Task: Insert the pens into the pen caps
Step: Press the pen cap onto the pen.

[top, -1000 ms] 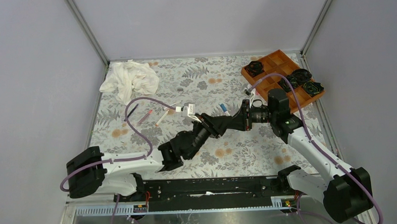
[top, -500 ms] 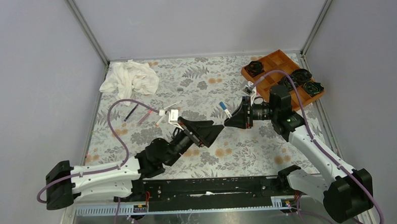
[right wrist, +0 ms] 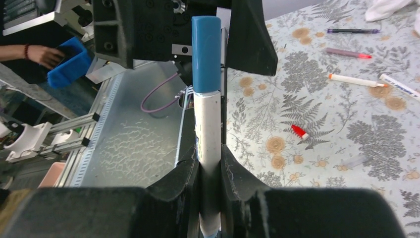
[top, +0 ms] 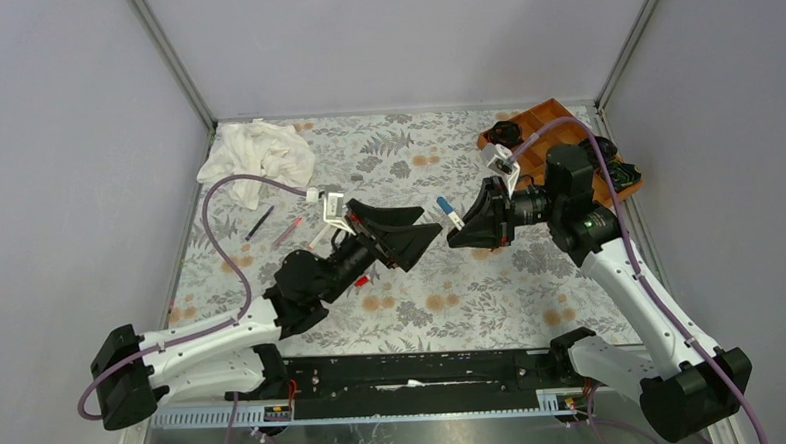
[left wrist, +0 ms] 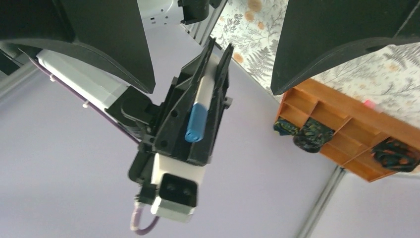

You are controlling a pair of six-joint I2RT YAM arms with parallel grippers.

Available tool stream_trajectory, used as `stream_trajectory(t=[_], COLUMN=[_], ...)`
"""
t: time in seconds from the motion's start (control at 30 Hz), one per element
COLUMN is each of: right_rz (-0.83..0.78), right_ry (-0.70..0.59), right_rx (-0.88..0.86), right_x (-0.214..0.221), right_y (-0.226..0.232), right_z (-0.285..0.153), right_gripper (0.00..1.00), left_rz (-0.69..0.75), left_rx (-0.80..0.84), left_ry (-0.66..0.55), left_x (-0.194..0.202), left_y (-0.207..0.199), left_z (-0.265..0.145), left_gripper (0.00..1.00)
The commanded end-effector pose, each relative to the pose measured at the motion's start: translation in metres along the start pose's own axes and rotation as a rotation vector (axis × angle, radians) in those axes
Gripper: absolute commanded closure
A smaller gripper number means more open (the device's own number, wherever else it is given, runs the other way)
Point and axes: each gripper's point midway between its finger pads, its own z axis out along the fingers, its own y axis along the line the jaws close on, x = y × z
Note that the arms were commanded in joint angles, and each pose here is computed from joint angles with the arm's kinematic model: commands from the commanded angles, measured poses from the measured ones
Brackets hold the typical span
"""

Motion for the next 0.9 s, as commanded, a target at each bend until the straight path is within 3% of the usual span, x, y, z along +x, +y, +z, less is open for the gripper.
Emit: stream_trajectory(t=[0.0, 0.2, 0.33, 0.77, 0.87], right_rz=[0.016, 0.025, 0.028, 0.054, 0.054], right_ry=[0.007, 0.006, 0.005, 0.004, 0.003], right_rx=[-0.058, -0.061, -0.066, -0.068, -0.066], right_x=[-0.007, -0.008, -0.008, -0.003, -0.003], right_y=[0.019, 0.021, 0.022, 0.02, 0.019], right_z=[-0.003, -0.003, -0.003, 0.0, 0.0], right_gripper=[1.0, 1.0, 1.0, 1.0, 1.0], left_rz=[0.043, 0.037, 0.03, -0.014, -0.023], left_rx=[0.164, 0.185, 0.158, 0.123, 0.124], left_ry=[-0.085, -0.094, -0.088, -0.096, -0.09], left_x=[-0.029, -0.032, -0.029, -0.029, -0.026], left_y=[-0.041, -0.048, -0.044, -0.037, -0.037], left_z=[0.015, 0.033, 0.044, 0.059, 0.062], left_gripper=[0.06, 0.09, 0.2, 0.39, 0.48])
